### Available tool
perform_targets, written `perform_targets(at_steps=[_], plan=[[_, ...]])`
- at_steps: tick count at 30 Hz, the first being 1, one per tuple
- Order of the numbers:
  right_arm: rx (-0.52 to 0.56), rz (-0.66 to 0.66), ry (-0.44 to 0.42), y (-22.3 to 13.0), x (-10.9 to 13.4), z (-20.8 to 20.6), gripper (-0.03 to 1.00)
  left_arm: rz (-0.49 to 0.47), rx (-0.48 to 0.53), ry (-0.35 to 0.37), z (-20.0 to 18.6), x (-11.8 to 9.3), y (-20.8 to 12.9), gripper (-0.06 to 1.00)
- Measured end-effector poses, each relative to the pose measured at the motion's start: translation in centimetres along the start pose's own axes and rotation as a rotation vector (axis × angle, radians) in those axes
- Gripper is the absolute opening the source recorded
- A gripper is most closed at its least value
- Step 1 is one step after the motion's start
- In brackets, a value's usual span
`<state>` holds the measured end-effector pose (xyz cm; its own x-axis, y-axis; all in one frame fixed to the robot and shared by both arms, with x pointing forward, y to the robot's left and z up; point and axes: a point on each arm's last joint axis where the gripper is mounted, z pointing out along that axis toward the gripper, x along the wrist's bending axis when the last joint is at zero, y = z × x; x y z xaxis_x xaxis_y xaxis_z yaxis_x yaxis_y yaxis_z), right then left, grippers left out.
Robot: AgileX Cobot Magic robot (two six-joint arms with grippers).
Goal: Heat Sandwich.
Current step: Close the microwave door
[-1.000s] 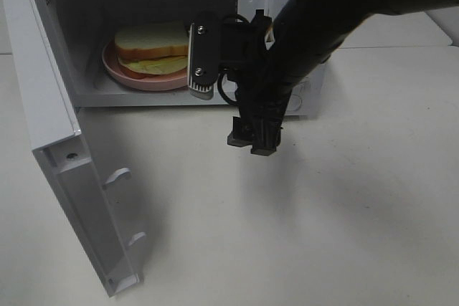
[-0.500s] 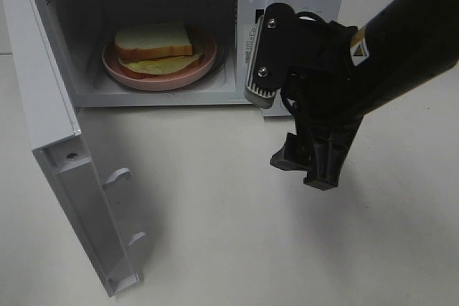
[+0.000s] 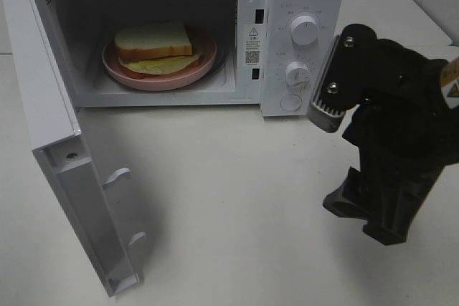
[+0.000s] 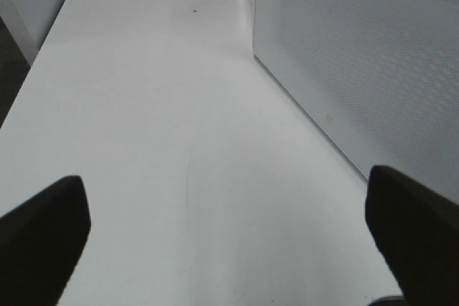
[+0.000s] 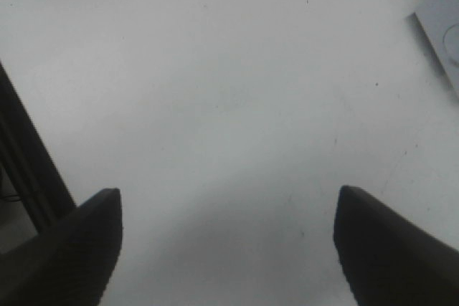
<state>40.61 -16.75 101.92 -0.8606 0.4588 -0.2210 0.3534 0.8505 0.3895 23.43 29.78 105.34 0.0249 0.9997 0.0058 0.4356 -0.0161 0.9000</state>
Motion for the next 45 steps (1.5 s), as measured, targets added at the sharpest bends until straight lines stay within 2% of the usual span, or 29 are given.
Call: perform_targets(at_steps=[13,28,31,38,45], plan=[[0.046,0.225,0.012,-3.0,1.3,-3.5,0.77,0.000,0.000,0.000,0.0,0.0,0.0,0.99],[0.120,0.312,0.028,-6.6,2.9,-7.7,0.77,0.000,0.000,0.000,0.0,0.0,0.0,0.99],[0.105,0.322,0.022,-7.2,3.2,-8.5,0.77,0.000,0.000,0.000,0.0,0.0,0.0,0.99],[-0.028,0.382,-0.018,-9.9,4.4,-11.6,0.77,0.000,0.000,0.000,0.0,0.0,0.0,0.99],[-0.067,0.403,-0.033,-12.4,5.6,-11.5,0.77,0.000,0.000,0.000,0.0,0.0,0.0,0.99]])
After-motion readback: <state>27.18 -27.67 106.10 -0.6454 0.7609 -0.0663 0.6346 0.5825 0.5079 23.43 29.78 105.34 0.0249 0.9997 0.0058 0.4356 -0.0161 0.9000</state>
